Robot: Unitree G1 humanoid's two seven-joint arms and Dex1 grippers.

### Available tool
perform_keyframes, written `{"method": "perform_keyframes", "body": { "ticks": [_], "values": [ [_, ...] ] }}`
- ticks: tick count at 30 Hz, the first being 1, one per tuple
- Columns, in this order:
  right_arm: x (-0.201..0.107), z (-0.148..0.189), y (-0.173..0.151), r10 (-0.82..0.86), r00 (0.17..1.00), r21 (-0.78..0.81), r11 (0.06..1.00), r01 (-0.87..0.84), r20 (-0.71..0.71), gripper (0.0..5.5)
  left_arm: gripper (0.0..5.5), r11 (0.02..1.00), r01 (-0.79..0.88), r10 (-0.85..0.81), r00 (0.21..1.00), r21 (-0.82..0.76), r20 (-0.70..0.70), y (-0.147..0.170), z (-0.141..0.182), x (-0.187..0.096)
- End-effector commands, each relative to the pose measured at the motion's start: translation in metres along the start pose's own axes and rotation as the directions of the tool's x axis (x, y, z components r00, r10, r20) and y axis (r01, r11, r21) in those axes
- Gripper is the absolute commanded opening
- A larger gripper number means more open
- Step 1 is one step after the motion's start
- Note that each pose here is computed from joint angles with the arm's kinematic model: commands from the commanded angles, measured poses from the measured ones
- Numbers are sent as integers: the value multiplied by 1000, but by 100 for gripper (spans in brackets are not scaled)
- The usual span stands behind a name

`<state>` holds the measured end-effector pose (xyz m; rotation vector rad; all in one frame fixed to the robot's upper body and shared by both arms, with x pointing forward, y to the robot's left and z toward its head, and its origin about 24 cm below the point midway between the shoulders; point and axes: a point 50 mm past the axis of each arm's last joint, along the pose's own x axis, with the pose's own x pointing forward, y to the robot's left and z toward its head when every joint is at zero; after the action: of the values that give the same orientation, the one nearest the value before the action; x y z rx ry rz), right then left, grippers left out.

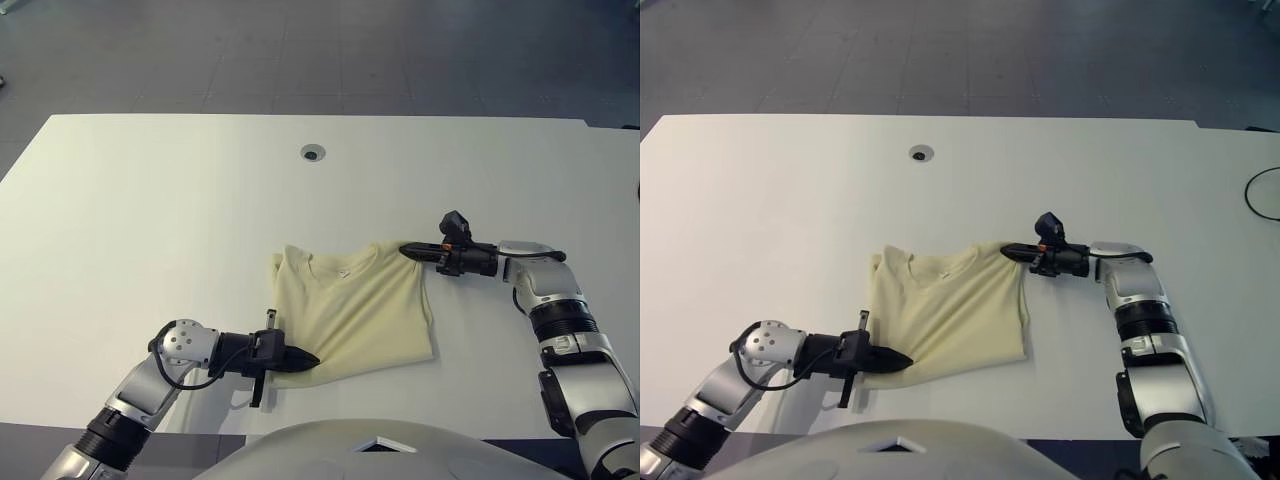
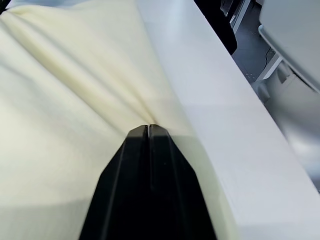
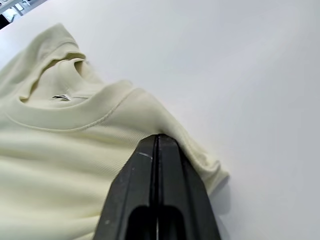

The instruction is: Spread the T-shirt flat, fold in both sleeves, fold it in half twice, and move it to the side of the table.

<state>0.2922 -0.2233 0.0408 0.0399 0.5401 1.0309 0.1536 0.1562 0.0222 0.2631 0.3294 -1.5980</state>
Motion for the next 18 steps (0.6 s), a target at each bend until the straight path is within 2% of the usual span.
{"method": "perform_keyframes", "body": {
  "ticks": [1, 6, 12, 18],
  "values": [
    [-7, 14, 8, 53, 995, -18, 999, -51, 79, 0, 3, 999, -35, 32, 996, -35, -87, 0, -15, -2],
    [-21, 31, 29, 161, 974, -61, 986, -153, 157, 0, 3, 993, -114, 116, 992, 33, -43, 16, -7, -3],
    [-33, 48, 37, 146, 972, -123, 985, -124, 182, 0, 90, 982, -169, 167, 985, 79, 32, 23, 9, -12],
    [-25, 50, 32, 14, 995, -301, 953, 17, 99, 0, 189, 955, -255, 245, 966, 148, 83, 27, 31, -30]
  ]
}}
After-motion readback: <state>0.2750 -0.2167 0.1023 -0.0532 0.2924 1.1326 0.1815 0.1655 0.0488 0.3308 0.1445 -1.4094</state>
